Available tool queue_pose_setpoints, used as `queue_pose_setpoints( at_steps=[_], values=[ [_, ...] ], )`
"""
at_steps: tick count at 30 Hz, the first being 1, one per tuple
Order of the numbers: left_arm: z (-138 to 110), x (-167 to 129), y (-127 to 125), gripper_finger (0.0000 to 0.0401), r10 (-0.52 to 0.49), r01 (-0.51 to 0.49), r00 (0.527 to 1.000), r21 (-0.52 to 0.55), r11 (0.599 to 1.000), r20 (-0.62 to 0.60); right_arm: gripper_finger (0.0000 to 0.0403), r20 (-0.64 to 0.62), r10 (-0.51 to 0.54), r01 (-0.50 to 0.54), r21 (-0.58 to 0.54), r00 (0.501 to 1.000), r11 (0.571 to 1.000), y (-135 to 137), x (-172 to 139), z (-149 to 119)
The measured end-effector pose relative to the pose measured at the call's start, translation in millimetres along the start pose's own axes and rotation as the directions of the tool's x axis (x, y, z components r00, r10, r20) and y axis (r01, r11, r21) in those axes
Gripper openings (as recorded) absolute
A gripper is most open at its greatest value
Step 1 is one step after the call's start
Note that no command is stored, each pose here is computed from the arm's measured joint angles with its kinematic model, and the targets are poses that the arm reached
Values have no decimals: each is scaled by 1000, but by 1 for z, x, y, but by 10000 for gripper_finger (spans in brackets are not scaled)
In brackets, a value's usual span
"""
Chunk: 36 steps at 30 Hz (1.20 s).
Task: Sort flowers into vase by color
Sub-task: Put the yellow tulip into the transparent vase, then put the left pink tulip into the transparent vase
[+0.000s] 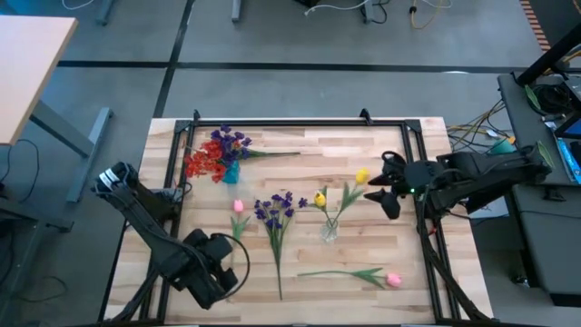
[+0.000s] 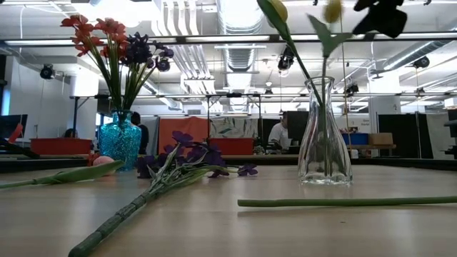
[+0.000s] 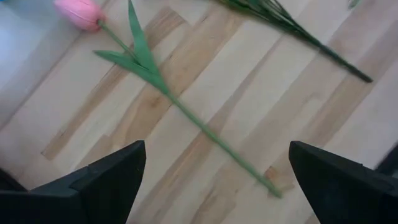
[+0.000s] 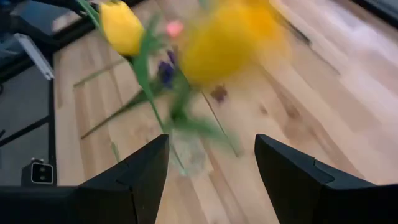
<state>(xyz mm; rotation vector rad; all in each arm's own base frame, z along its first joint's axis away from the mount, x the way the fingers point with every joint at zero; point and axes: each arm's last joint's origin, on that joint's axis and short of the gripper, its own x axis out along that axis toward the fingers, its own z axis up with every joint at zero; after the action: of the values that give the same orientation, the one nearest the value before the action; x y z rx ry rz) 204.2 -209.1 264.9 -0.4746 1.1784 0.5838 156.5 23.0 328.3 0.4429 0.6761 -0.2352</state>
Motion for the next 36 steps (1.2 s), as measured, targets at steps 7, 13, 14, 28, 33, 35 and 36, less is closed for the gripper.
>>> queue_pose_setpoints(
  at_steps=[7, 13, 14, 28, 33, 35, 36],
  values=[
    [-10, 16, -10, 378, 43, -43, 999, 11, 999, 8, 228, -128, -75, 91, 128, 989, 988, -5, -17, -4],
    [-27, 27, -20, 378, 58, -60, 996, 30, 998, 62, 228, -163, -62, 94, 197, 985, 976, -1, -24, -8],
    [-30, 29, -21, 378, 65, -67, 996, 35, 997, 63, 228, -169, -54, 89, 206, 984, 974, 0, -25, -9],
    [-34, 67, -32, 356, 152, -145, 986, -89, 985, 66, 228, -278, -19, 108, 309, 960, 945, 23, -11, -25],
    [-29, 85, -26, 341, 141, -133, 988, -126, 983, 62, 228, -332, -42, 142, 284, 942, 948, 36, 1, -33],
    [-28, 96, -22, 337, 140, -130, 988, -140, 982, 59, 228, -344, -44, 144, 271, 938, 952, 41, 6, -35],
    [-28, 101, -20, 335, 135, -125, 989, -148, 981, 57, 228, -346, -40, 139, 267, 937, 954, 44, 8, -36]
  ],
)
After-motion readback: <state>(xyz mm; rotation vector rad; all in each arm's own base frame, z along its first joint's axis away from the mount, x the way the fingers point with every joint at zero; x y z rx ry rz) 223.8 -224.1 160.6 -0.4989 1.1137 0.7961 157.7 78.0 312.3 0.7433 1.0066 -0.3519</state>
